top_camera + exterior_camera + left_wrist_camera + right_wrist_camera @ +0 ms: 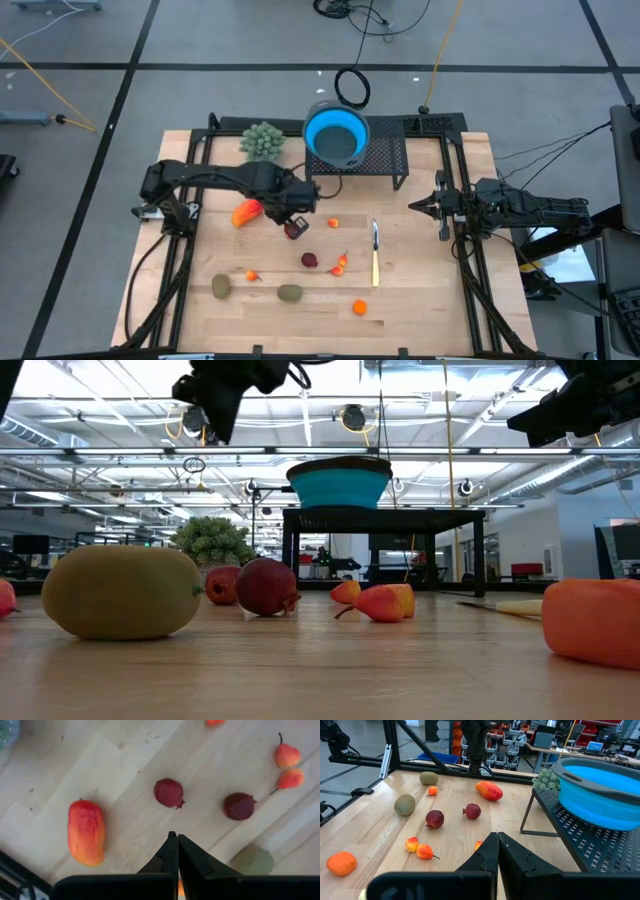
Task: Pick & Place Fruit
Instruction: Put the orange mango into the blue strainer bowl on the shelf
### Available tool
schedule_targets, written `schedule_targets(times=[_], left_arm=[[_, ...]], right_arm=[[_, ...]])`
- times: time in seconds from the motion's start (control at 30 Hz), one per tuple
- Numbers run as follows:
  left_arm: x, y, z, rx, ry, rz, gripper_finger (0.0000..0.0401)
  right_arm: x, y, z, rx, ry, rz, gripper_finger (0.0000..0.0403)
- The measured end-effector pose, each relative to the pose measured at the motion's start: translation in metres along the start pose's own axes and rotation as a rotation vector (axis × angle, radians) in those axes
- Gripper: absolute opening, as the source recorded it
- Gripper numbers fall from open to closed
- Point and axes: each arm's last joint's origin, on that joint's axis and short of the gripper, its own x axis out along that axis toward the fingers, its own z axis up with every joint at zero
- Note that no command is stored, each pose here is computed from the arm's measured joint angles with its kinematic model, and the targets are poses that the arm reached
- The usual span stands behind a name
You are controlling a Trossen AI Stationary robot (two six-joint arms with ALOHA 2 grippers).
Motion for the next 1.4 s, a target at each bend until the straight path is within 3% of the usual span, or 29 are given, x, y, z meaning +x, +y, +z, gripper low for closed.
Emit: schedule_targets(times=[0.13,0.4,0.67,0.93,1.17,1.4], left_arm=[[0.003,0.016,-0.015,-0.007,0.012,0.022,0.0001],[0.005,0.057,-0.043,-0.027,-0.103,-0.036,0.0002],[0.024,0.096,-0.068,-0.022,-0.072,-0.004,0.0001],[0.049,0.117,-0.072,0.050,-0.073,-0.041,0.0001],[0.076,0.134,-0.072,0.097,0.004,-0.045,0.0002],[0.096,0.144,-0.072,0.084,0.023,-0.064,0.0019]], right_arm=[[0.000,0.000,0.000,0.000,0.000,0.000,0.0000],[0.000,0.000,0.000,0.000,0.000,0.000,0.0000],[0.000,0.000,0.000,0.000,0.000,0.000,0.0000],[0.000,0.000,0.000,0.000,0.000,-0.001,0.0000],[0.000,0.000,0.000,0.000,0.001,-0.004,0.0000],[0.000,0.000,0.000,0.000,0.001,-0.004,0.0000]])
